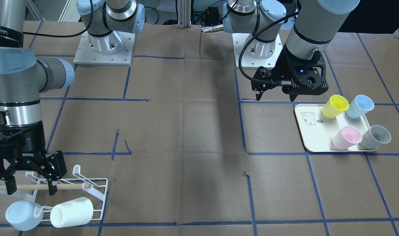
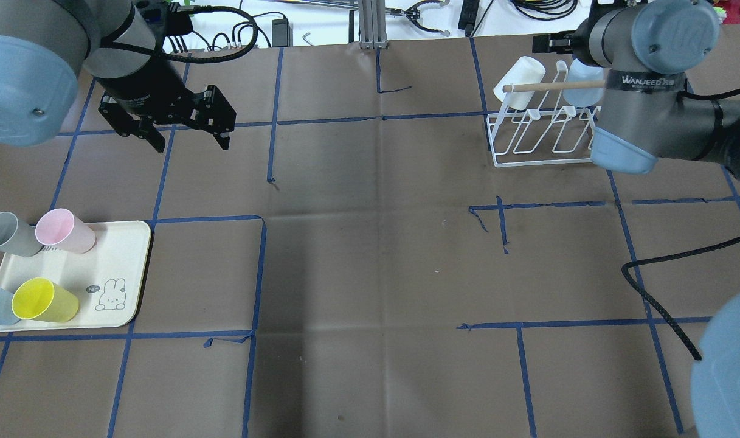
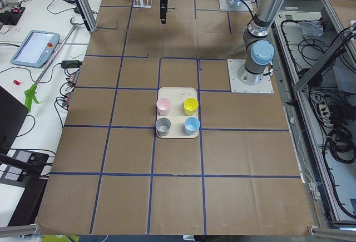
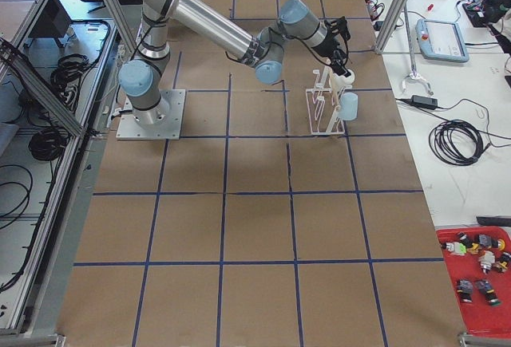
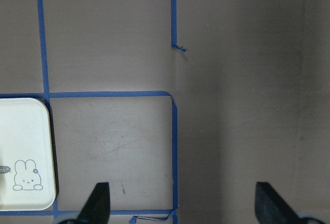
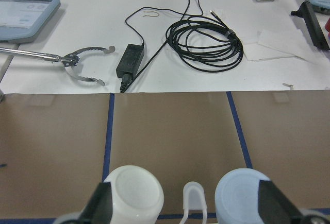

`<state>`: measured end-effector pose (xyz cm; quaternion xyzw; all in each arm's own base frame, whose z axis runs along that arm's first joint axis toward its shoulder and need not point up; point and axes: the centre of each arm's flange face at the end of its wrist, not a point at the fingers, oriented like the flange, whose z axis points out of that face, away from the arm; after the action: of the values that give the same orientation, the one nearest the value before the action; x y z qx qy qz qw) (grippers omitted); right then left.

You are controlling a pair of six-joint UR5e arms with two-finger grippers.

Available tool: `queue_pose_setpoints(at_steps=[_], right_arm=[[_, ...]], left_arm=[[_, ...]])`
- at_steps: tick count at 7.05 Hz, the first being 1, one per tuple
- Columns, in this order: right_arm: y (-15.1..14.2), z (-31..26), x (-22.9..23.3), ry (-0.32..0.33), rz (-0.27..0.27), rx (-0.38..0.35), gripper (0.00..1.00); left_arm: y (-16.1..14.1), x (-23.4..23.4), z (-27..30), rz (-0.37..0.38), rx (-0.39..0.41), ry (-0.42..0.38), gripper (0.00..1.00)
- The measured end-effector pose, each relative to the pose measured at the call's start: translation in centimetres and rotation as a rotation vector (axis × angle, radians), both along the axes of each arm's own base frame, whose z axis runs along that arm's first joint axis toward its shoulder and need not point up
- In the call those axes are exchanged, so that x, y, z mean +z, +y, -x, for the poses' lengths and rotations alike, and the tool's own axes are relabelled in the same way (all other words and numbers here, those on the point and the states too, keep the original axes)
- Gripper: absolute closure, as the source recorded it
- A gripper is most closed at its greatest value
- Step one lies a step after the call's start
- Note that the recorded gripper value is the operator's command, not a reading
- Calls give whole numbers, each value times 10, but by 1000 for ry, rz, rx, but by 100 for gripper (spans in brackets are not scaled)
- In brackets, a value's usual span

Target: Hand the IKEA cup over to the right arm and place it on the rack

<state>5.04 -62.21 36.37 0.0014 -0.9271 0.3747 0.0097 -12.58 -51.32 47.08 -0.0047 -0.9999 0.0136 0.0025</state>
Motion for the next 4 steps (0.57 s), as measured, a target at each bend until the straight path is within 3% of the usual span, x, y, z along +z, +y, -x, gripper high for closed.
queue_pose_setpoints(at_steps=[2, 4], right_arm=[[26, -34, 29, -47, -122, 7, 0], [50, -68, 45, -75, -265, -34, 0]], left_arm=[[0, 0, 0, 0, 0, 0, 1], [0, 0, 0, 1, 0, 0, 1]])
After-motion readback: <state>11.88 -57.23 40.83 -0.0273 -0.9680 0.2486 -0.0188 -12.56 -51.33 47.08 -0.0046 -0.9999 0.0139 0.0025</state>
